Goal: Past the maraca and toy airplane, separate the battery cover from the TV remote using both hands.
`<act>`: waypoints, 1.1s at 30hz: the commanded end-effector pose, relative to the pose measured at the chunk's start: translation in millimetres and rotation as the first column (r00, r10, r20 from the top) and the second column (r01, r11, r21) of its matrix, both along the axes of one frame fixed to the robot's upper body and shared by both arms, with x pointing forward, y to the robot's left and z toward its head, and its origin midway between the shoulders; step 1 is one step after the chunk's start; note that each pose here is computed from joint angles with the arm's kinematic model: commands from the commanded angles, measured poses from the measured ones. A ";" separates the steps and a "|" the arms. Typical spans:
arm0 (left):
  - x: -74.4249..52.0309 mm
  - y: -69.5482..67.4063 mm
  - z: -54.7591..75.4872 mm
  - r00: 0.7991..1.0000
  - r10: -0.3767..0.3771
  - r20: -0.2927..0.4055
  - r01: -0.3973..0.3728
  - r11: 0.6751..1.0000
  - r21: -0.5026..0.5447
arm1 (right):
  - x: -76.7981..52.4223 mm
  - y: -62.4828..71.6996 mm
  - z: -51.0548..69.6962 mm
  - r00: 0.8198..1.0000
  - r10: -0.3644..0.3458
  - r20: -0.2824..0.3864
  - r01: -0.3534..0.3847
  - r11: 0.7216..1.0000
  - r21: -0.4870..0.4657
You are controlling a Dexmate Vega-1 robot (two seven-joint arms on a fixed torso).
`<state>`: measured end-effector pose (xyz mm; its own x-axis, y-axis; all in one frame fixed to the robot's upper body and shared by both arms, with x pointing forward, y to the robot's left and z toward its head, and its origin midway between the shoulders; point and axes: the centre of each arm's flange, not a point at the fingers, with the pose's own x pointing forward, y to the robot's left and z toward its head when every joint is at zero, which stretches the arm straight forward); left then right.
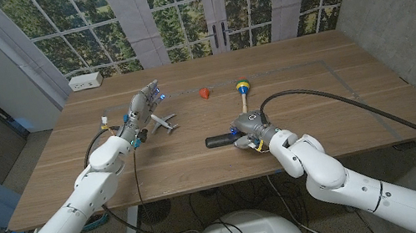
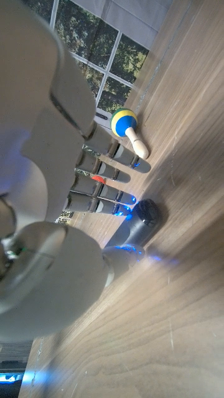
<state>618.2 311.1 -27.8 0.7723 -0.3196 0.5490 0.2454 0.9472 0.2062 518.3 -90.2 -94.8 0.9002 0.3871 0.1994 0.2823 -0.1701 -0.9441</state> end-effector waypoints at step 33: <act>0.2 4.2 0.7 1.000 0.003 -0.004 -0.003 1.000 -0.001 | 12.2 -2.9 -7.9 0.993 0.056 0.107 -0.060 0.998 0.034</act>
